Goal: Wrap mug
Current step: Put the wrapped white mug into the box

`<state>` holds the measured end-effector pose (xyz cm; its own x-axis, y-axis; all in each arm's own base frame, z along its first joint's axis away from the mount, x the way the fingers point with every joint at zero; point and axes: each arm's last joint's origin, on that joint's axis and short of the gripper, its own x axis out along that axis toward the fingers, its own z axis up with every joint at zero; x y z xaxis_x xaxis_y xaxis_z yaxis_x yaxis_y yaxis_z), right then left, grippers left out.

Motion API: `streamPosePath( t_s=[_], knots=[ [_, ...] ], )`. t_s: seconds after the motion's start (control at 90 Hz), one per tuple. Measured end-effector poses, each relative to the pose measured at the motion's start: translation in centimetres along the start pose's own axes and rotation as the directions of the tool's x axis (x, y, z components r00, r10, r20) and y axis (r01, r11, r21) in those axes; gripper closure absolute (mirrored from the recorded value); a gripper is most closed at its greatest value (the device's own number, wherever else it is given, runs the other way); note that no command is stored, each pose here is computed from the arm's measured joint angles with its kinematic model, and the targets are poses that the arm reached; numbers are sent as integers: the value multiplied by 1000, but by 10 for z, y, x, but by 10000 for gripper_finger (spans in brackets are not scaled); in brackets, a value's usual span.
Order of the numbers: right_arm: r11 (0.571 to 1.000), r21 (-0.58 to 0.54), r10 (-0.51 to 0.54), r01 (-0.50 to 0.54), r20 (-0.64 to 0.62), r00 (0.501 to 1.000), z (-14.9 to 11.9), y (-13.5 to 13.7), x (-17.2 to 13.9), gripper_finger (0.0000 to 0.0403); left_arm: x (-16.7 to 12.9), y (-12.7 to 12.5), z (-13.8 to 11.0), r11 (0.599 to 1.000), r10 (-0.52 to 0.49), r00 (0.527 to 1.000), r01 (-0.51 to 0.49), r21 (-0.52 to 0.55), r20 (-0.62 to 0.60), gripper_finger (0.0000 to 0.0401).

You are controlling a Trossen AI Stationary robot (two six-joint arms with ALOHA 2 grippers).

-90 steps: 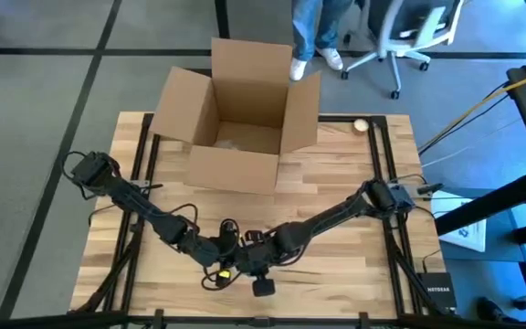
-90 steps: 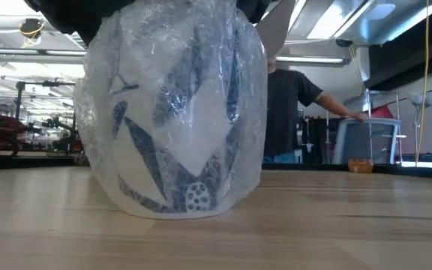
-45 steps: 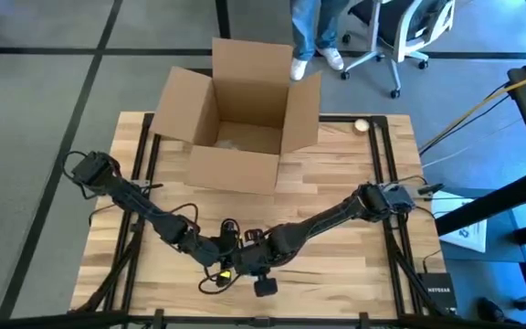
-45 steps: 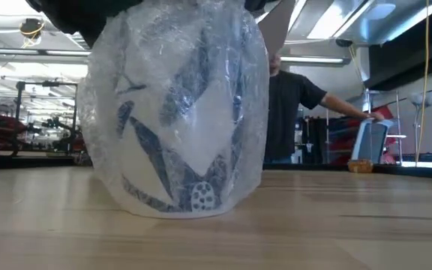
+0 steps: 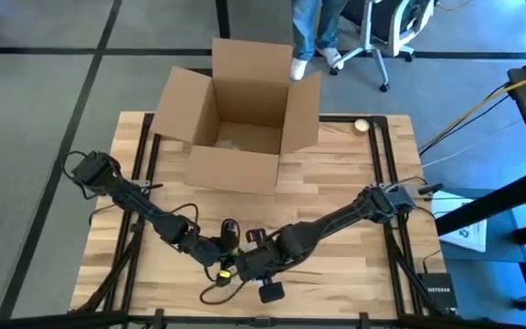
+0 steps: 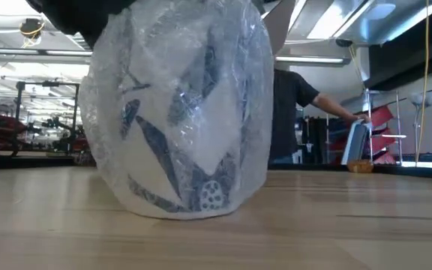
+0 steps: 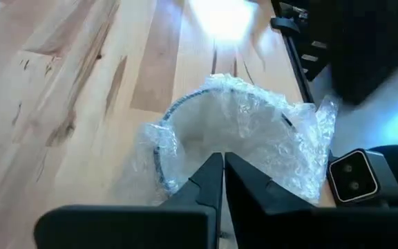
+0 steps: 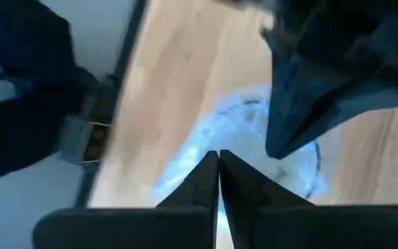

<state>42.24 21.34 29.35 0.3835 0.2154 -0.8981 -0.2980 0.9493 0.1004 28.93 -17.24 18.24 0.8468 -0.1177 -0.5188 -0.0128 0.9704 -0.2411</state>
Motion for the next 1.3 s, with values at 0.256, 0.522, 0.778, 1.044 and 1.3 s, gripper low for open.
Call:
streamPosePath(
  t_s=[0.256, 0.522, 0.778, 1.044, 1.3],
  knots=[
    [999, 17, -34, 38, -169, 985, -22, 22, -7, 402, 0, 0, 0, 1000, -3, 1000, 3, -4, 5, 401],
    [988, -101, -128, 114, -155, 980, -31, 37, 12, 357, 0, -1, 0, 1000, -3, 1000, 3, -6, 7, 401],
    [963, -214, -178, 166, -40, 983, -32, 43, 42, 246, 0, -1, 1, 1000, -5, 1000, 5, -7, 9, 401],
    [958, -186, -224, 217, -15, 975, -37, 29, 66, 210, 0, -1, 1, 1000, -5, 1000, 5, -8, 11, 401],
    [978, -165, -132, 128, -14, 991, -47, 20, 90, 210, 0, -1, 1, 1000, -6, 1000, 7, -9, 12, 401]
  ],
)
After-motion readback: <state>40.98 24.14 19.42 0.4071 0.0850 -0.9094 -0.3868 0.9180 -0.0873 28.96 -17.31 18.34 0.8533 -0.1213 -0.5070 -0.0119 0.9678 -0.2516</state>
